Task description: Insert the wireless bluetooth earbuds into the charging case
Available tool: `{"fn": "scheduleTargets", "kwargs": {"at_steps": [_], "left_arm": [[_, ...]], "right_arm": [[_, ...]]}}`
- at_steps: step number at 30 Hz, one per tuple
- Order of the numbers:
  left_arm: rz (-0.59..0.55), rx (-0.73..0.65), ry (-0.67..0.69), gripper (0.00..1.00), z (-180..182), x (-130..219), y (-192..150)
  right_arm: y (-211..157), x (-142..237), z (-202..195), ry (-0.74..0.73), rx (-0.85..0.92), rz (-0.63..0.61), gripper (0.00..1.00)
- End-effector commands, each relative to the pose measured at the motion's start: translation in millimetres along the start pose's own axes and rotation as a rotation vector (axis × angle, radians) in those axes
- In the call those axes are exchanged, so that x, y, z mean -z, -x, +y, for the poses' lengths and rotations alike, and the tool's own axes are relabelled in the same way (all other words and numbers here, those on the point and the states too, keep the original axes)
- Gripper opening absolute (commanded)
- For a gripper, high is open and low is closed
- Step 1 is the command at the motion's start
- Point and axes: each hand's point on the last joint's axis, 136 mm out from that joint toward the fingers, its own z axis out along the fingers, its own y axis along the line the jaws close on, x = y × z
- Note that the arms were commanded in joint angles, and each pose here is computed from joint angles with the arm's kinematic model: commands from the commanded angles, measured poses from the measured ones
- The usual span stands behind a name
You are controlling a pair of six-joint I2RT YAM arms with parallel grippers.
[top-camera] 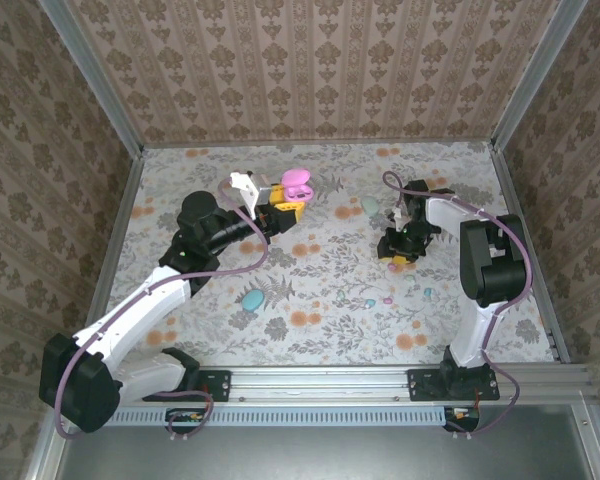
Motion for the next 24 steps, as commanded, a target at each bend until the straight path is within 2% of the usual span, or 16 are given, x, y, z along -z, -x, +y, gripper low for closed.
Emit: {"fn": "scheduleTargets", "kwargs": {"at_steps": [1,5,18,24], "left_arm": [[-0.028,-0.020,-0.011,0.35,-5,0,10],[-0.028,-0.019,-0.008,0.35,-4,1,10],[-0.025,-0.019,-0.007,0.35,-3,-1,9],[-0.024,-0.018,-0.007,0.35,-3,-1,9]], "right_arm": [[-12,6,0,-0.026,0.020,0.021,0.43],[-14,9,-2,-0.039,0.025,0.022,0.43],[12,14,7,-0.018,0.050,-0.020,0.44],[2,7,0,-0.035,0.046,0.020,0.44]]}}
